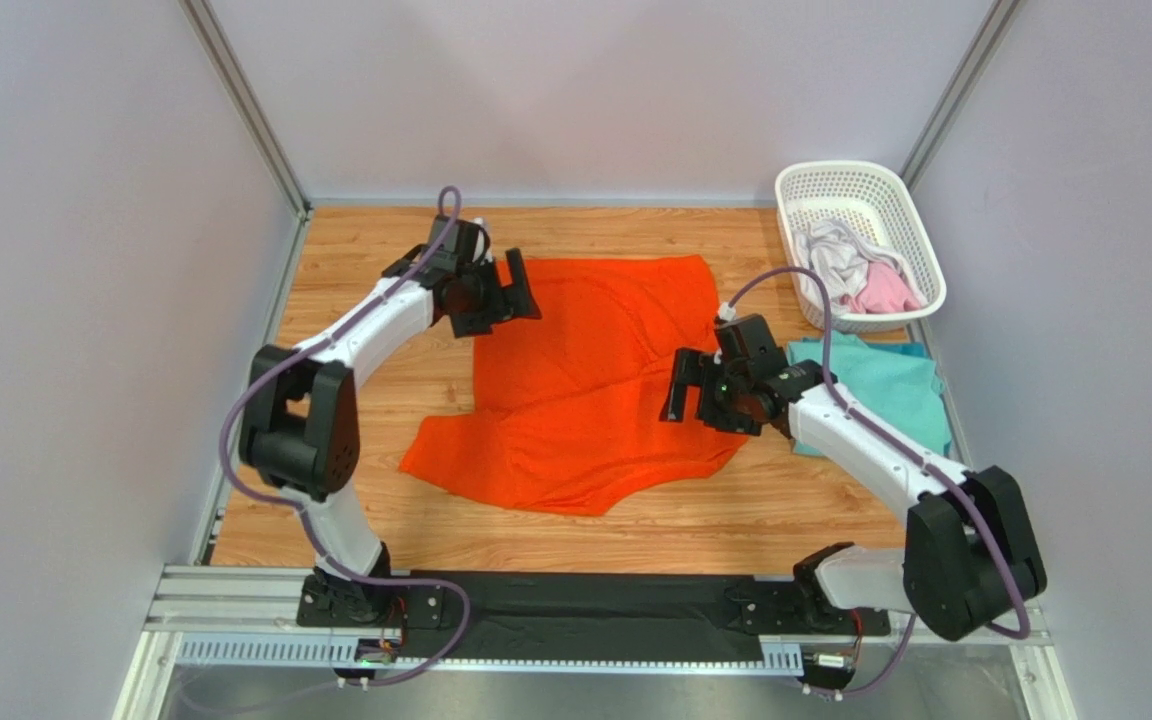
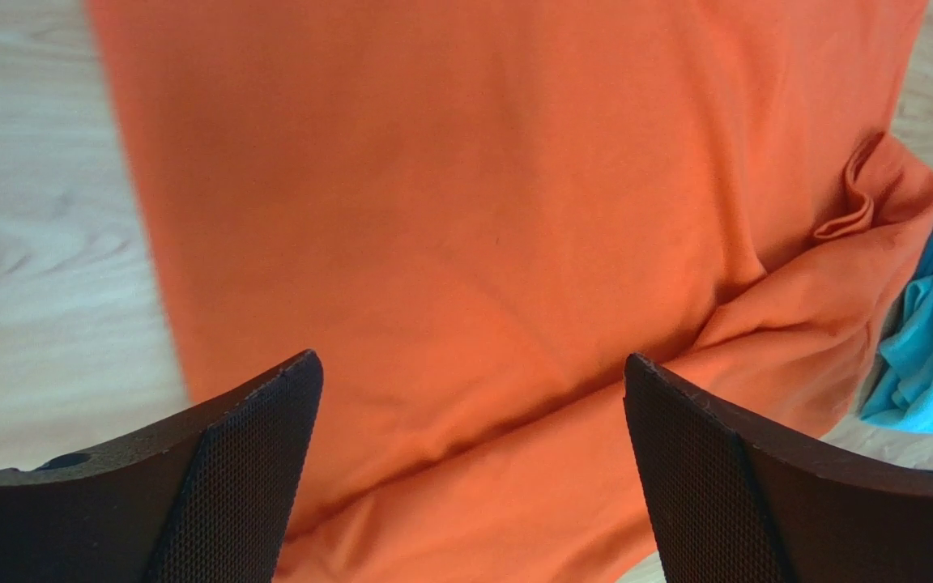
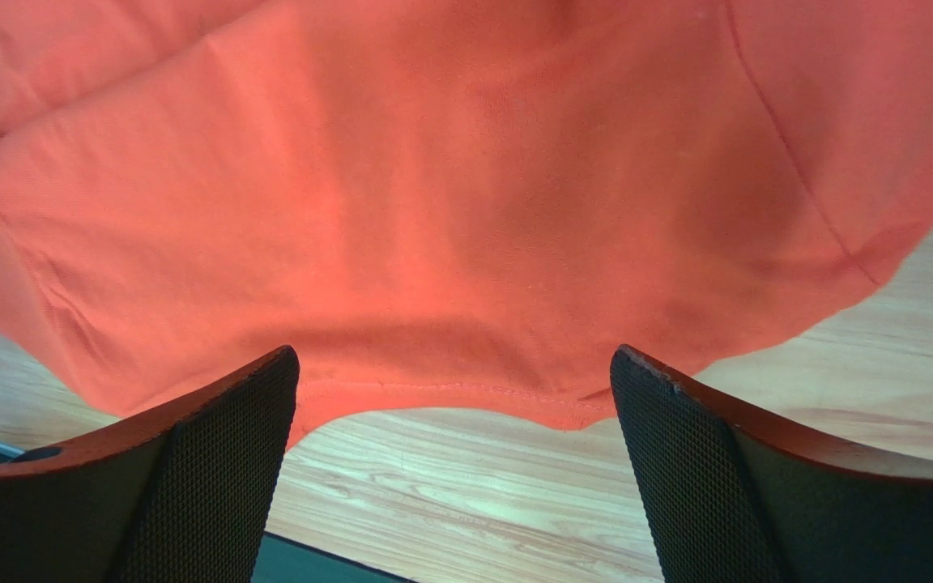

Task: Fold and stack the t-shirts
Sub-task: Flatten the tshirt out

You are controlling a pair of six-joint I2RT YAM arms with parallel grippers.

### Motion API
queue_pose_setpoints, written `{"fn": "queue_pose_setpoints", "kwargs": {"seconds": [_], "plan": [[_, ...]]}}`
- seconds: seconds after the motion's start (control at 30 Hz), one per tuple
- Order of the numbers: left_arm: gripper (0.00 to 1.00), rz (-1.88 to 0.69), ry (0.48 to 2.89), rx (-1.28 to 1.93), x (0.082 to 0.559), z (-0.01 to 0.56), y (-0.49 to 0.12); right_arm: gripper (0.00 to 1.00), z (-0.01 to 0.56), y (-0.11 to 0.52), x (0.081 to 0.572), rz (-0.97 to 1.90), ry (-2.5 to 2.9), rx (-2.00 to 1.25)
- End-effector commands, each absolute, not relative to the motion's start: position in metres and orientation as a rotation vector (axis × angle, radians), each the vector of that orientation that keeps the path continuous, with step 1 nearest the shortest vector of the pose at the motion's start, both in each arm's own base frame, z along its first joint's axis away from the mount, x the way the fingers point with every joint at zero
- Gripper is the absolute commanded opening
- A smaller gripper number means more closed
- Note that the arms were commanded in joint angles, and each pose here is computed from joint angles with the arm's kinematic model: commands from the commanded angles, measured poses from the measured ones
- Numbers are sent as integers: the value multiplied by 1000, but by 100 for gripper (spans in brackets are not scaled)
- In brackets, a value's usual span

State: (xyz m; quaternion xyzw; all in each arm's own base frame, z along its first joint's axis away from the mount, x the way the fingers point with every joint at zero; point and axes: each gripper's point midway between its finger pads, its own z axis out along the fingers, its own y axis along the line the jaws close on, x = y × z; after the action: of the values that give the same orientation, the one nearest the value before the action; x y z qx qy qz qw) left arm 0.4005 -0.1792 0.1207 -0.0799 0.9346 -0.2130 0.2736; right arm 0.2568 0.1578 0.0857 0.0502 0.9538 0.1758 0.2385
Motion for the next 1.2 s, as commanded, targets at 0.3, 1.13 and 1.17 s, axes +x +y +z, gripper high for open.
{"fn": "queue_pose_setpoints", "kwargs": {"seconds": [0.3, 1.13, 1.17], "plan": [[100, -579, 2710, -157, 387, 39, -193, 100, 27, 146, 291, 284, 2723, 198], [100, -636, 2691, 34, 192, 57, -302, 100, 104, 232, 490, 369, 2497, -268], [100, -553, 2655, 16, 202, 61, -292, 100, 113, 230, 487, 360, 2484, -265]]}}
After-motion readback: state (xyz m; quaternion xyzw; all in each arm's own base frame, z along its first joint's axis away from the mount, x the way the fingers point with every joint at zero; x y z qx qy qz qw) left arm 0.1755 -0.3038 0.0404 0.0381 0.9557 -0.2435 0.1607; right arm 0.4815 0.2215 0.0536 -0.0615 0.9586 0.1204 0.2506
